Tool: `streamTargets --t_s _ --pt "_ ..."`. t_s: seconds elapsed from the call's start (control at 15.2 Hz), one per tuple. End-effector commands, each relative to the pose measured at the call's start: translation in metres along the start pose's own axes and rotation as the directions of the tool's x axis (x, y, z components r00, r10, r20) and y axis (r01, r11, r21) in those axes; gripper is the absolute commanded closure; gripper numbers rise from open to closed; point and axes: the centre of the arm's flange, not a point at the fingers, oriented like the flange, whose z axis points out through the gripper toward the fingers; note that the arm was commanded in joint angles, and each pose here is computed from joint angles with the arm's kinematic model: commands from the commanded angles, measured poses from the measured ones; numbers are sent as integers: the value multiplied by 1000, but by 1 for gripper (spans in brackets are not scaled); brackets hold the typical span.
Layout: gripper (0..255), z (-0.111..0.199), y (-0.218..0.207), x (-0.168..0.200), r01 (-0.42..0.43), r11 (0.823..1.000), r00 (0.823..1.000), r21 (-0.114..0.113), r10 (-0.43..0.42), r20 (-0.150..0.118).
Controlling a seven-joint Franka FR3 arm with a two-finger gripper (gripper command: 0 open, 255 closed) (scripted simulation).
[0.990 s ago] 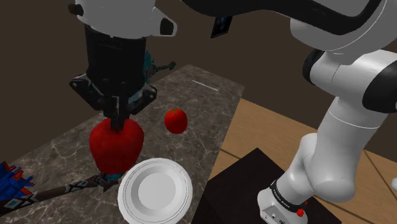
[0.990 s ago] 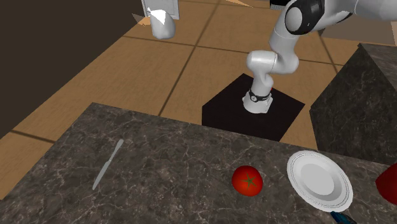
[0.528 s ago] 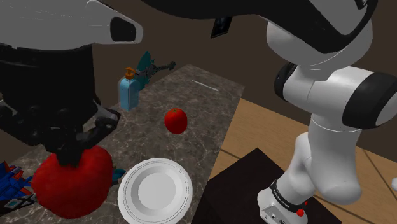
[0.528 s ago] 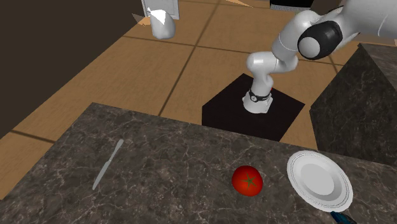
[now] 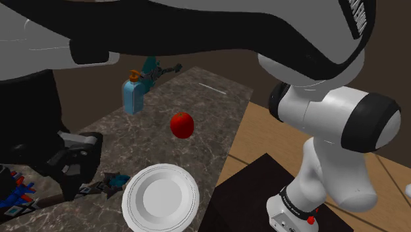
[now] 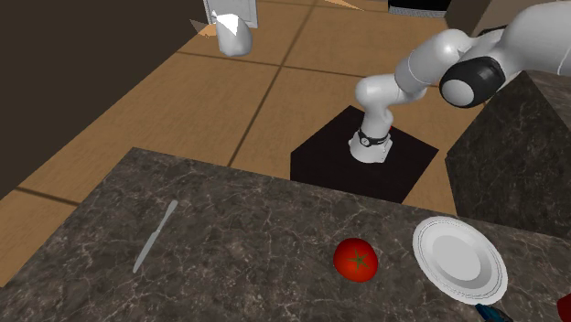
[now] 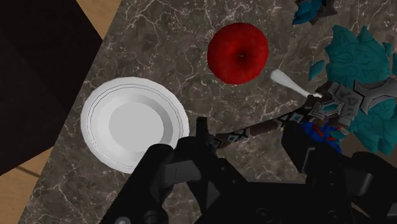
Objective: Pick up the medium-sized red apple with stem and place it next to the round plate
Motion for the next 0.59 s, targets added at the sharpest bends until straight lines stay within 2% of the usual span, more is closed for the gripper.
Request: streamTargets --t_s 0.0,0.07,0.2,0.53 --pt "0 21 11 5 -117 991 992 62 115 45" --pt "0 35 18 8 -190 978 980 89 183 74" --pt "0 63 31 12 -332 933 939 137 314 137" --pt "0 85 27 10 -335 932 938 138 317 138"
